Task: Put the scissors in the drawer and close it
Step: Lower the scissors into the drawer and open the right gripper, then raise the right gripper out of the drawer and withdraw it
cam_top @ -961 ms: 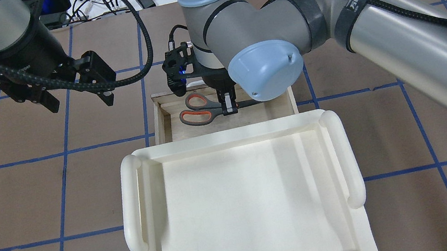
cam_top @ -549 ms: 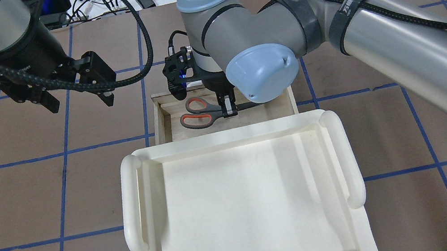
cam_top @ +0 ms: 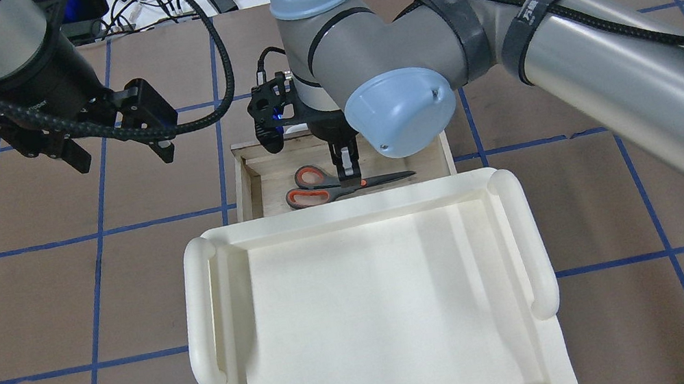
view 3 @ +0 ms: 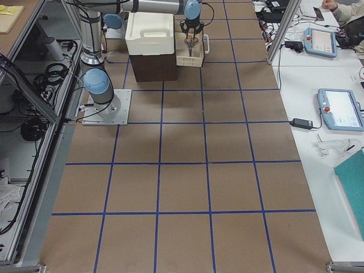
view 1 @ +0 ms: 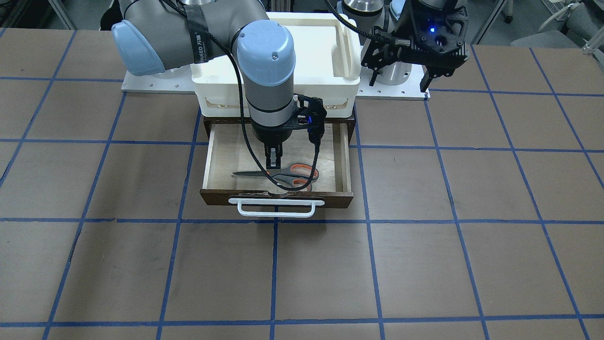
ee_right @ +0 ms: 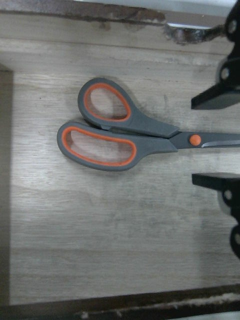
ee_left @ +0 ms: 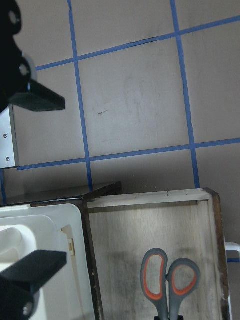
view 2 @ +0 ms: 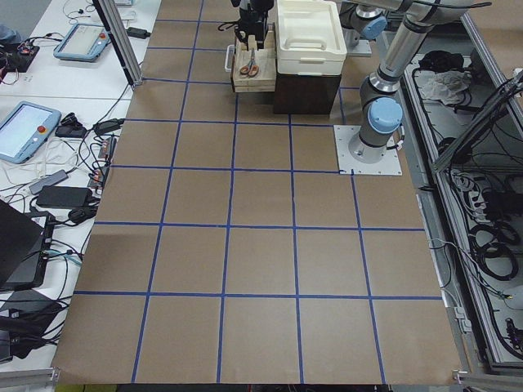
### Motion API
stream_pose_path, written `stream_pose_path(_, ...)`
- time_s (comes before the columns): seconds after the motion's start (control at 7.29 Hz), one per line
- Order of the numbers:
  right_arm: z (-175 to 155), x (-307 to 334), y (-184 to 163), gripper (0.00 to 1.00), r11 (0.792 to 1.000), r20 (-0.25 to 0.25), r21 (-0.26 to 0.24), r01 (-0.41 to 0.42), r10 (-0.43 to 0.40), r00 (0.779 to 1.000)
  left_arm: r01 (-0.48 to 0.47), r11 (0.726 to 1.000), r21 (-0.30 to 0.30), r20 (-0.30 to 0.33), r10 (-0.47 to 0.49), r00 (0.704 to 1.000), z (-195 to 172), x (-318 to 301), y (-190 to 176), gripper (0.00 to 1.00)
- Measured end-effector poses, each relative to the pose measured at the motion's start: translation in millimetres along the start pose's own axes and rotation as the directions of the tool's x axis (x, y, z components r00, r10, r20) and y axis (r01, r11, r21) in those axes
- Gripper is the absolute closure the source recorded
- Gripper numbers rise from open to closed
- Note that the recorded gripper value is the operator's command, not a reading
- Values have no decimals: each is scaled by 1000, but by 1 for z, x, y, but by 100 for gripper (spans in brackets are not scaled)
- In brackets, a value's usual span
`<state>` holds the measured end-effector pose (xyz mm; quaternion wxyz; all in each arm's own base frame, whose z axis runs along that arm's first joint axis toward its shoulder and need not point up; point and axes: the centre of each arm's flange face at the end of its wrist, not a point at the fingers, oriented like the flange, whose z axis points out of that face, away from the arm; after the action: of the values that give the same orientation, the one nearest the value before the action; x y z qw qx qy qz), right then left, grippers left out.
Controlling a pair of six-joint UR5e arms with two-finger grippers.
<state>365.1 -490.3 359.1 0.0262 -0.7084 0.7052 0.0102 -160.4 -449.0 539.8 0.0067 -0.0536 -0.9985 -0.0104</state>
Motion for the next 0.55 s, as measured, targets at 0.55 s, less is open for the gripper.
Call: stream_pose_path(0.55, -52, 26, 61, 0, 898, -71, 59, -436, 439, 895, 3, 1000, 7, -5, -3, 1000, 3, 0, -6, 0)
